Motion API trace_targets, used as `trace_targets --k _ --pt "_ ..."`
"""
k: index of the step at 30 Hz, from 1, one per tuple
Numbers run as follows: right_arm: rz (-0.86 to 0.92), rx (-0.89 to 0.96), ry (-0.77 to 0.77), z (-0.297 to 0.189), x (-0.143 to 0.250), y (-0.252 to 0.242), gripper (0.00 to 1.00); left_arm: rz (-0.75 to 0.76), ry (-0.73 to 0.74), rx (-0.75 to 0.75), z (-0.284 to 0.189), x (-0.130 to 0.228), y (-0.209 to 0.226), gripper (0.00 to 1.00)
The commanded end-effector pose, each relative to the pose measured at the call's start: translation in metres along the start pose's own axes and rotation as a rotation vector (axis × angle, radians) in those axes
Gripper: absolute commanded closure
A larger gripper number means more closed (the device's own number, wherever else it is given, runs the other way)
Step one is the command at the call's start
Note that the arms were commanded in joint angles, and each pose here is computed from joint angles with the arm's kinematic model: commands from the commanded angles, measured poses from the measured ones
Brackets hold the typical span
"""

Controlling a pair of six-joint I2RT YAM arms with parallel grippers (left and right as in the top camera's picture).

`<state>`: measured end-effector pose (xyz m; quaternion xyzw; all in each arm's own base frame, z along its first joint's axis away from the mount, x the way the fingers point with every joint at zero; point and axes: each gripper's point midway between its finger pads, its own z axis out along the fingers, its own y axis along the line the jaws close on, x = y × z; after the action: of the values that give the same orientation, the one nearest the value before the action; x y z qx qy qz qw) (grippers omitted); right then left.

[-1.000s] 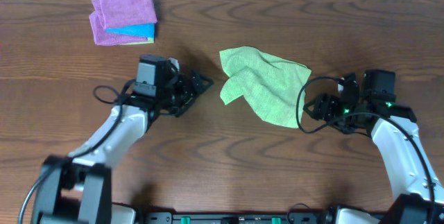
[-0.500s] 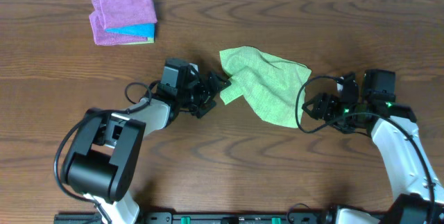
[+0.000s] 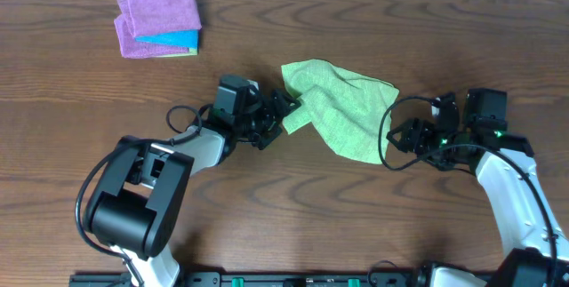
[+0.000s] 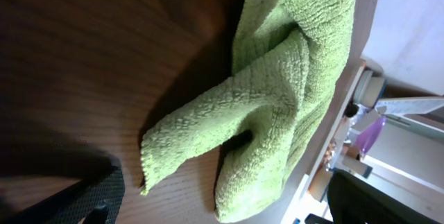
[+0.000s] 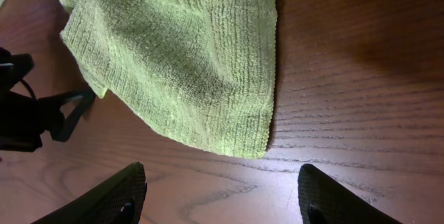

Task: Fold the cloth
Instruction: 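Grasp the left corner of the green cloth with the left gripper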

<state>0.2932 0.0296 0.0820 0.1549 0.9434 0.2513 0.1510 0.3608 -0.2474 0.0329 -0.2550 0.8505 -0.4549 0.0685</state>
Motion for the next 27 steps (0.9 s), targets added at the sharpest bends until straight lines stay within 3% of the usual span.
trace_targets --k 1,17,27 --pt "-0.005 -0.02 0.001 0.0 0.0 0.001 0.3 -0.01 -0.041 -0.054 0.009 -0.002 0.013 0.05" --pt "-0.005 -0.045 0.007 -0.001 0.001 0.005 0.31 -0.01 -0.051 -0.11 0.021 0.003 0.03 0.0" --pt "-0.005 -0.045 0.009 -0.001 0.002 0.005 0.31 0.007 -0.009 -0.101 0.03 0.011 0.035 0.3"
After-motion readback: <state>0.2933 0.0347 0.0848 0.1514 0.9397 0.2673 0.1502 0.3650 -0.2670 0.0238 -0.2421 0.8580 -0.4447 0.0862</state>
